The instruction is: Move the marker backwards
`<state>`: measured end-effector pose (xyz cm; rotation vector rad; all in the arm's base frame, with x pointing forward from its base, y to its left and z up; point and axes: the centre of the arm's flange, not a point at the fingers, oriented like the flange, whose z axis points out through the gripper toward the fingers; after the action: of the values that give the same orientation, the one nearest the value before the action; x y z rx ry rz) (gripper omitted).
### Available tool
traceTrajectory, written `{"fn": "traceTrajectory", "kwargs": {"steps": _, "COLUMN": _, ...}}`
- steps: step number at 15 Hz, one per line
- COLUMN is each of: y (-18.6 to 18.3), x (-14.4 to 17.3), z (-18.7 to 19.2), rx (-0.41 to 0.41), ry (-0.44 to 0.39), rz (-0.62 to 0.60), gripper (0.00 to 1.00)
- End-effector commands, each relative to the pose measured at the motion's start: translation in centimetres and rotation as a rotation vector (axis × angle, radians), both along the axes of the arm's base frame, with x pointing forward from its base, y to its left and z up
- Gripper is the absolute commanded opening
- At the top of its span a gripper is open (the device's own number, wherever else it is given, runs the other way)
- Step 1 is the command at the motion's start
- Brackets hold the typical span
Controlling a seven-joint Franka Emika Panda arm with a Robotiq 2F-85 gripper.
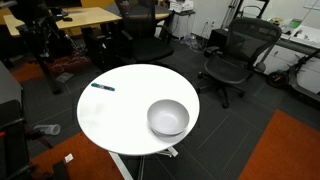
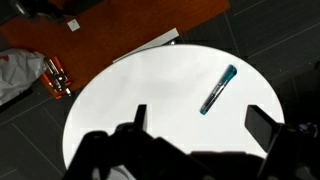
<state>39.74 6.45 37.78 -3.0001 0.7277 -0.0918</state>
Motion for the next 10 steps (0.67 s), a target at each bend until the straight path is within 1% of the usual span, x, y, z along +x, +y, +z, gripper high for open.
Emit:
{"fn": "traceTrajectory", "kwargs": {"steps": 1, "y": 1.3, "x": 2.7, "z": -2.6, "rx": 0.027, "ry": 0.006, "rz": -0.090, "gripper": 1.00}}
{"fn": "traceTrajectory", "kwargs": {"steps": 6, "y": 1.9, "x": 5.4, "z": -5.8, "rx": 0.070, "ry": -0.004, "rz": -0.183, "gripper": 1.00}}
{"fn": "traceTrajectory", "kwargs": {"steps": 8, "y": 2.5, "x": 6.4, "z": -6.9, "rx": 0.075, "ry": -0.003, "rz": -0.208, "gripper": 1.00}}
{"fn": "traceTrajectory", "kwargs": {"steps": 10, "y": 3.6, "x": 7.1, "z": -8.1, "rx": 0.063, "ry": -0.001, "rz": -0.230, "gripper": 1.00}}
